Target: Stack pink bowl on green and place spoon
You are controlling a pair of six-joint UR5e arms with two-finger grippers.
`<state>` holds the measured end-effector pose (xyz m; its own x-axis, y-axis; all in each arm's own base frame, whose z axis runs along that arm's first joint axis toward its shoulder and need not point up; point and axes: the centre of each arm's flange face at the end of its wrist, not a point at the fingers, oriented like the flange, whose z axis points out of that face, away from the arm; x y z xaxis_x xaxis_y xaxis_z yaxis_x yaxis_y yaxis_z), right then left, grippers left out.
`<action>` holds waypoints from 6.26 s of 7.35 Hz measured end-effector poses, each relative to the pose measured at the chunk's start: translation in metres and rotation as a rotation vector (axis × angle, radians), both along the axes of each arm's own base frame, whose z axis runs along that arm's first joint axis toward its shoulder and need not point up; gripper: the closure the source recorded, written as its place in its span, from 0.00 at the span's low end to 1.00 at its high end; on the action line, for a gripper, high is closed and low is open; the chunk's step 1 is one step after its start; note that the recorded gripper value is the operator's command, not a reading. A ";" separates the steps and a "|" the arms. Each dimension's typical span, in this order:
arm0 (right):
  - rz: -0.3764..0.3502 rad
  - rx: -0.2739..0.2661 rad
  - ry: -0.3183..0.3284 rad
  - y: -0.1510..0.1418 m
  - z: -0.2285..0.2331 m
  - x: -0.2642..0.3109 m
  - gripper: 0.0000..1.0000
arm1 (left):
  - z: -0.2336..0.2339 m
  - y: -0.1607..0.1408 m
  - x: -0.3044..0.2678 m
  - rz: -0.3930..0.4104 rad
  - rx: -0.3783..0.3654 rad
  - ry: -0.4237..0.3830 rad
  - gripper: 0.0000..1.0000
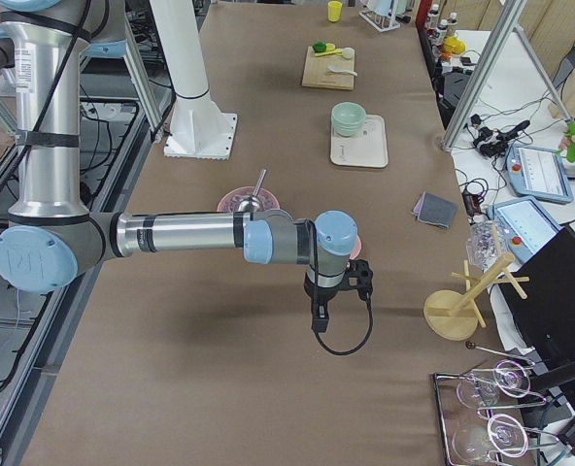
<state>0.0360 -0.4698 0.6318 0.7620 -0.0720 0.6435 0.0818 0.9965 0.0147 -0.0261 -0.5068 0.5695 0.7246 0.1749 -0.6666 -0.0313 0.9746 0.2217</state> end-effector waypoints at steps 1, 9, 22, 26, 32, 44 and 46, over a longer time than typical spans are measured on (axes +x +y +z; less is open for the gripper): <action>0.000 0.015 -0.001 -0.003 -0.007 0.000 0.00 | -0.003 0.001 0.000 0.000 0.010 0.002 0.02; -0.017 0.286 -0.041 -0.079 -0.167 -0.043 0.00 | -0.079 -0.058 0.008 -0.090 0.449 0.086 0.02; 0.253 0.144 -0.165 -0.043 -0.035 -0.236 0.64 | -0.065 -0.064 0.085 0.008 0.439 0.170 0.02; 0.242 0.158 -0.169 -0.038 -0.039 -0.237 1.00 | -0.065 -0.064 0.087 0.011 0.440 0.172 0.02; 0.339 0.206 -0.297 -0.089 -0.156 -0.255 1.00 | -0.065 -0.063 0.091 0.016 0.438 0.173 0.02; 0.493 -0.069 -0.196 -0.070 -0.504 -0.570 1.00 | -0.064 -0.061 0.108 0.023 0.411 0.188 0.02; 0.487 -0.083 -0.178 -0.071 -0.510 -0.595 1.00 | -0.064 -0.061 0.109 0.024 0.410 0.189 0.02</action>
